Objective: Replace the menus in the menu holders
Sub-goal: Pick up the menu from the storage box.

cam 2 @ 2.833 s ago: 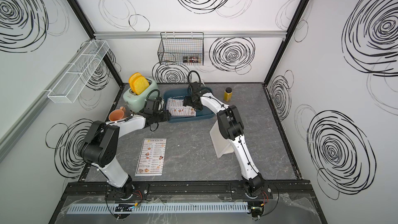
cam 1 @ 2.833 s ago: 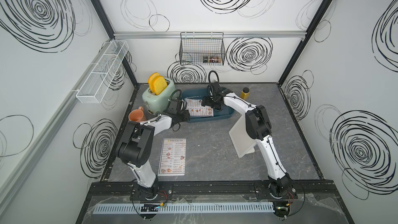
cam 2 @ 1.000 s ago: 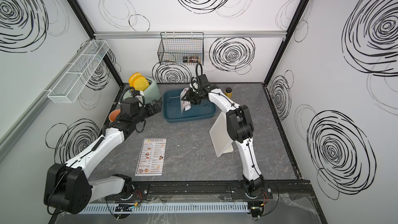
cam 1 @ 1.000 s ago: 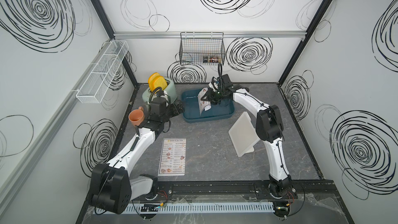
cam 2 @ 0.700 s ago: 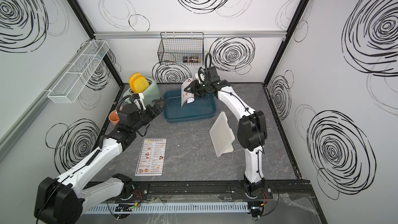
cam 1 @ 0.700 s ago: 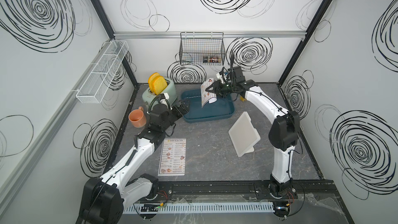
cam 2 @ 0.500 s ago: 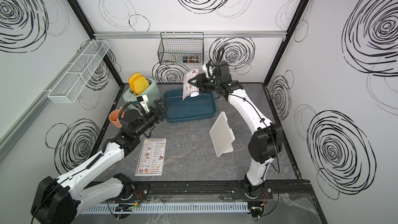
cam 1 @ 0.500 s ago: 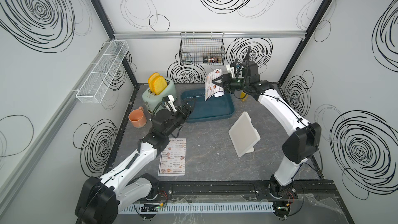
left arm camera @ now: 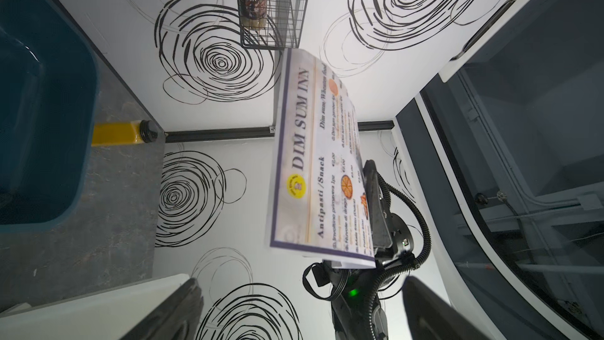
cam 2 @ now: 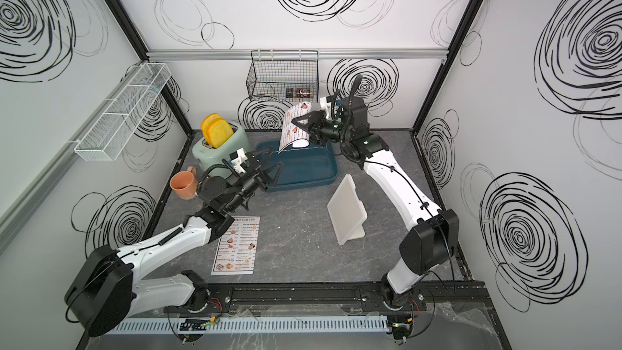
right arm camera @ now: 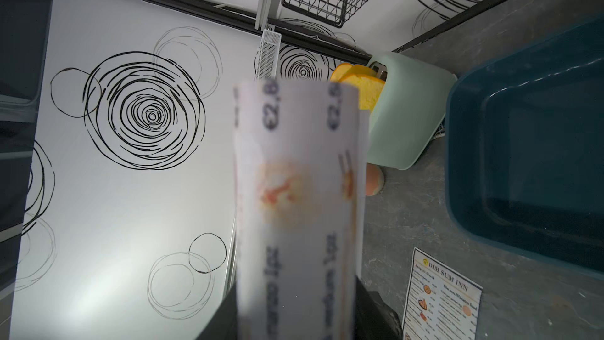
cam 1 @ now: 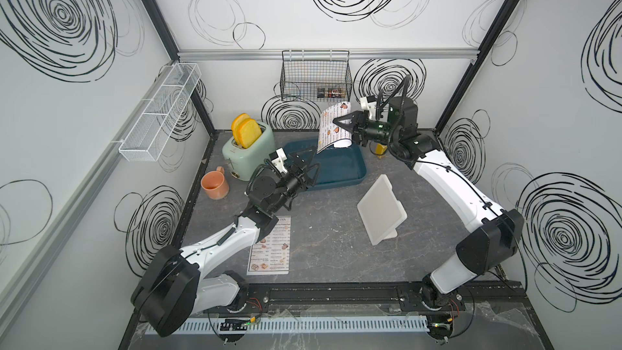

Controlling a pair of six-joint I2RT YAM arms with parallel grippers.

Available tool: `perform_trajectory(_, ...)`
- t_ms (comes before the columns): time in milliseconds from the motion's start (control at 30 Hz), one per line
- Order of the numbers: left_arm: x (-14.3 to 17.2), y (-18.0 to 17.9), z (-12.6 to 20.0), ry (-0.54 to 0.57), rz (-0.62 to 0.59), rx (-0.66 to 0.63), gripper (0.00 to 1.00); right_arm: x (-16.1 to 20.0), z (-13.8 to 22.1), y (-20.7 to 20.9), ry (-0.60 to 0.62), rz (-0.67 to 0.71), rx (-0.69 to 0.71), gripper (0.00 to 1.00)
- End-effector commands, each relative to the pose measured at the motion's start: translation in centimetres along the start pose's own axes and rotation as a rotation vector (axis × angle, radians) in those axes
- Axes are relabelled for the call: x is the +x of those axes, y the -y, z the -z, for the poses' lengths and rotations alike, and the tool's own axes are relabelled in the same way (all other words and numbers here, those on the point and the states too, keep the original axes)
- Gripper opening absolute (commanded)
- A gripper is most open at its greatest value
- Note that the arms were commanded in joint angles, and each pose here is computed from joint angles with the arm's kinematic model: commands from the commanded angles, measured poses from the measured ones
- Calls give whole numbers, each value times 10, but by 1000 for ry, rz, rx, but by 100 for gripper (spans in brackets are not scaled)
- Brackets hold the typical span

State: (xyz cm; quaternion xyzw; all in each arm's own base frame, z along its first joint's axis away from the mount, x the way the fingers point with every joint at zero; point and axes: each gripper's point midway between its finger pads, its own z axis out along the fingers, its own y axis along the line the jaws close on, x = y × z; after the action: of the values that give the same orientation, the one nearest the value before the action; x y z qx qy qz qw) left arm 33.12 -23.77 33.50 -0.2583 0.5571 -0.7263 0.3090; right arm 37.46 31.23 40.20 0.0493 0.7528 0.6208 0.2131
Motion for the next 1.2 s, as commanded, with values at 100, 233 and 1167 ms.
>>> perform_trajectory(100,2,44,-3,7,51,154,79,17,6,-19,-4,-6,-44,41)
perform_trajectory(233,0,46,-6,9,77,173,72,23,5,-17,-15,-16,-38,41)
perform_trajectory(1167,-14,61,-21,58,-240,-13,0,19,54,29,116,156,180,81)
